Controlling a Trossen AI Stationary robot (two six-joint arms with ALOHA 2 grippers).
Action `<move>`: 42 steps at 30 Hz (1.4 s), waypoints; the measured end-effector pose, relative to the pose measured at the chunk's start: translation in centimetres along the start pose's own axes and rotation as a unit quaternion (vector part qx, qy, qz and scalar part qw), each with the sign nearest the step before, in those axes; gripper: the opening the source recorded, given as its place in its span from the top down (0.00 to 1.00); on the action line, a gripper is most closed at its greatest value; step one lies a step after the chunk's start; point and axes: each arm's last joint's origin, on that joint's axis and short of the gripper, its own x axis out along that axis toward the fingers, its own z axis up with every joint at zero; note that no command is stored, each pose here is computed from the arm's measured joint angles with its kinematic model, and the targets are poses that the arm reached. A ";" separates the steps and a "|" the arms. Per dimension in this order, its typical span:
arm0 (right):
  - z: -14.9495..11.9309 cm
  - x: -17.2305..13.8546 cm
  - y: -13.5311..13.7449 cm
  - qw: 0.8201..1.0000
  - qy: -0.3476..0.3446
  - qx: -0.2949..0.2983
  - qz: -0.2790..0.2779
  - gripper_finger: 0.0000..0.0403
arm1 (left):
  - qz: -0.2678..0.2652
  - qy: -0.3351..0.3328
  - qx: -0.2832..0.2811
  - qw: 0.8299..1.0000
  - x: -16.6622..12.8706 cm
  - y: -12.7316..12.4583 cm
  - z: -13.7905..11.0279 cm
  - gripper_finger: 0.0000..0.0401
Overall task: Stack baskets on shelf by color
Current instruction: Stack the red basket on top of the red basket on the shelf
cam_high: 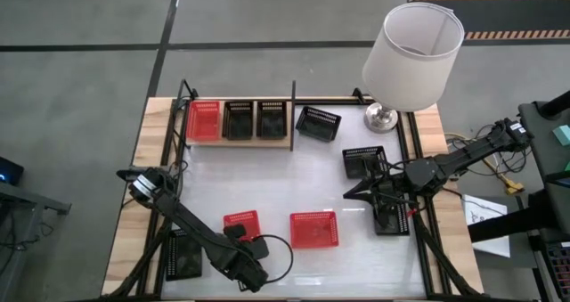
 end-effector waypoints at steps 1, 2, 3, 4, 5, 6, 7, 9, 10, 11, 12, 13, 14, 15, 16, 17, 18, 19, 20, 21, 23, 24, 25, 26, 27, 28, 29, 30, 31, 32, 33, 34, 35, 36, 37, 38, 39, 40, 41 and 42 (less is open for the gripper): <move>0.0 0.0 0.0 1.000 0.000 0.000 0.000 0.98 | -0.001 0.002 0.007 1.000 0.0 0.0 0.0 0.85; 0.0 0.0 0.0 1.000 0.000 0.000 0.000 0.98 | -0.002 0.004 0.012 1.000 0.0 0.0 0.0 0.90; 0.0 0.0 0.0 1.000 0.000 0.000 0.000 0.98 | -0.004 0.008 0.017 1.000 0.0 0.0 0.0 0.94; 0.0 0.0 0.0 1.000 0.000 0.000 0.000 0.98 | -0.004 0.009 0.023 1.000 0.0 0.0 0.0 0.97; 0.0 0.0 0.0 1.000 0.000 0.000 0.000 0.98 | -0.003 0.012 0.026 1.000 -0.1 0.0 0.0 0.98; 0.0 0.0 0.0 1.000 0.000 0.000 0.000 0.98 | -0.001 0.014 0.031 0.999 -0.3 0.0 0.0 0.98; 0.0 0.0 0.0 1.000 0.000 0.000 0.000 0.98 | 0.000 0.015 0.037 0.999 -0.5 0.0 0.0 0.98; 0.0 0.0 0.0 1.000 0.000 0.000 0.000 0.98 | 0.004 0.017 0.052 0.999 -1.3 0.0 0.1 0.99; 0.0 0.0 0.0 1.000 0.000 0.000 0.000 0.98 | 0.010 0.017 0.061 0.998 -1.8 0.1 0.2 1.00; 0.0 0.0 0.0 1.000 0.000 0.000 0.000 0.98 | 0.018 0.016 0.070 0.997 -2.4 0.2 0.2 1.00; 0.0 0.0 0.0 1.000 0.000 0.000 0.000 0.98 | 0.029 0.013 0.080 0.996 -3.0 0.3 0.3 1.00; 0.0 0.0 0.0 1.000 0.000 0.000 0.000 0.98 | 0.040 0.009 0.092 0.995 -3.6 0.3 0.4 1.00; 0.0 0.0 0.0 1.000 0.000 0.000 0.000 0.98 | 0.053 0.006 0.104 0.993 -4.1 0.5 0.5 1.00; 0.0 0.0 0.0 1.000 0.000 0.000 0.000 0.98 | 0.068 0.004 0.117 0.991 -4.7 0.7 0.6 1.00; 0.0 0.0 0.0 1.000 0.000 0.000 0.000 0.98 | 0.085 0.002 0.129 0.988 -5.3 0.9 0.6 1.00; 0.0 0.0 0.0 1.000 0.000 0.000 0.000 0.98 | 0.101 -0.001 0.140 0.985 -5.8 1.1 0.7 1.00; 0.0 0.0 0.0 1.000 0.000 0.000 0.000 0.98 | 0.118 -0.001 0.152 0.981 -6.3 1.5 0.7 1.00; 0.0 0.0 0.0 1.000 0.000 0.000 0.000 0.98 | 0.133 0.001 0.162 0.978 -6.9 1.8 0.7 1.00; 0.0 0.0 0.0 1.000 0.000 0.000 0.000 0.98 | 0.143 0.002 0.171 0.975 -7.4 2.3 0.8 1.00; 0.0 0.0 0.0 1.000 0.000 0.000 0.000 0.98 | 0.150 0.003 0.179 0.972 -7.9 2.7 0.9 1.00; 0.0 0.0 0.0 1.000 0.000 0.000 0.000 0.98 | 0.166 0.006 0.199 0.966 -8.9 3.8 0.9 1.00; 0.0 0.0 0.0 1.000 0.000 0.000 0.000 0.98 | 0.169 0.003 0.206 0.964 -9.4 4.3 1.0 1.00; 0.0 0.0 0.0 1.000 0.000 0.000 0.000 0.98 | 0.170 -0.003 0.216 0.961 -9.9 4.9 1.1 1.00; 0.0 0.0 0.0 1.000 0.000 0.000 0.000 0.98 | 0.173 -0.009 0.228 0.958 -10.4 5.5 1.2 1.00; 0.0 0.0 0.0 1.000 0.001 0.000 0.000 0.98 | 0.176 -0.016 0.238 0.955 -11.1 6.2 1.2 1.00; 0.0 0.0 0.0 1.000 0.000 0.000 0.000 0.98 | 0.178 -0.026 0.245 0.953 -11.8 6.9 1.3 1.00; 0.0 0.0 0.0 1.000 0.001 0.000 0.000 0.98 | 0.183 -0.035 0.250 0.950 -12.3 7.7 1.4 1.00; 0.0 0.0 0.0 1.000 0.000 0.000 0.000 0.98 | 0.186 -0.043 0.252 0.949 -13.0 8.6 1.4 1.00; 0.0 0.0 0.0 1.000 0.000 0.000 0.000 0.98 | 0.190 -0.051 0.251 0.948 -13.6 9.5 1.4 1.00; 0.0 0.0 0.0 1.000 0.001 0.000 0.000 0.98 | 0.192 -0.058 0.250 0.947 -14.2 10.5 1.4 1.00; 0.0 0.0 0.0 1.000 0.000 0.000 0.000 0.98 | 0.194 -0.063 0.247 0.947 -14.8 11.7 1.4 1.00; 0.0 0.0 0.0 1.000 0.001 0.000 0.000 0.98 | 0.196 -0.069 0.241 0.948 -15.4 12.8 1.3 1.00; 0.0 0.0 0.0 1.000 0.001 -0.001 0.000 0.98 | 0.199 -0.072 0.235 0.949 -15.8 14.0 1.2 1.00; 0.0 0.0 0.0 1.000 0.000 -0.001 0.000 0.98 | 0.202 -0.073 0.230 0.949 -16.2 15.2 1.0 1.00; 0.0 0.0 0.0 1.000 0.001 -0.001 0.000 0.98 | 0.205 -0.073 0.226 0.950 -16.4 16.4 0.9 1.00; 0.0 0.0 0.0 1.000 0.001 -0.002 0.000 0.98 | 0.207 -0.071 0.225 0.950 -16.5 17.5 0.7 1.00; 0.0 0.0 0.0 1.000 0.001 -0.002 0.000 0.98 | 0.209 -0.072 0.225 0.949 -16.6 18.7 0.6 1.00; 0.0 0.0 0.0 1.000 0.000 -0.002 0.000 0.98 | 0.210 -0.072 0.228 0.948 -16.6 19.8 0.4 1.00; 0.0 0.0 0.0 1.000 0.000 -0.002 0.000 0.98 | 0.211 -0.075 0.231 0.947 -16.7 20.9 0.3 1.00; 0.0 0.0 0.0 1.000 0.000 -0.002 0.000 0.98 | 0.214 -0.075 0.233 0.945 -16.6 22.1 0.1 1.00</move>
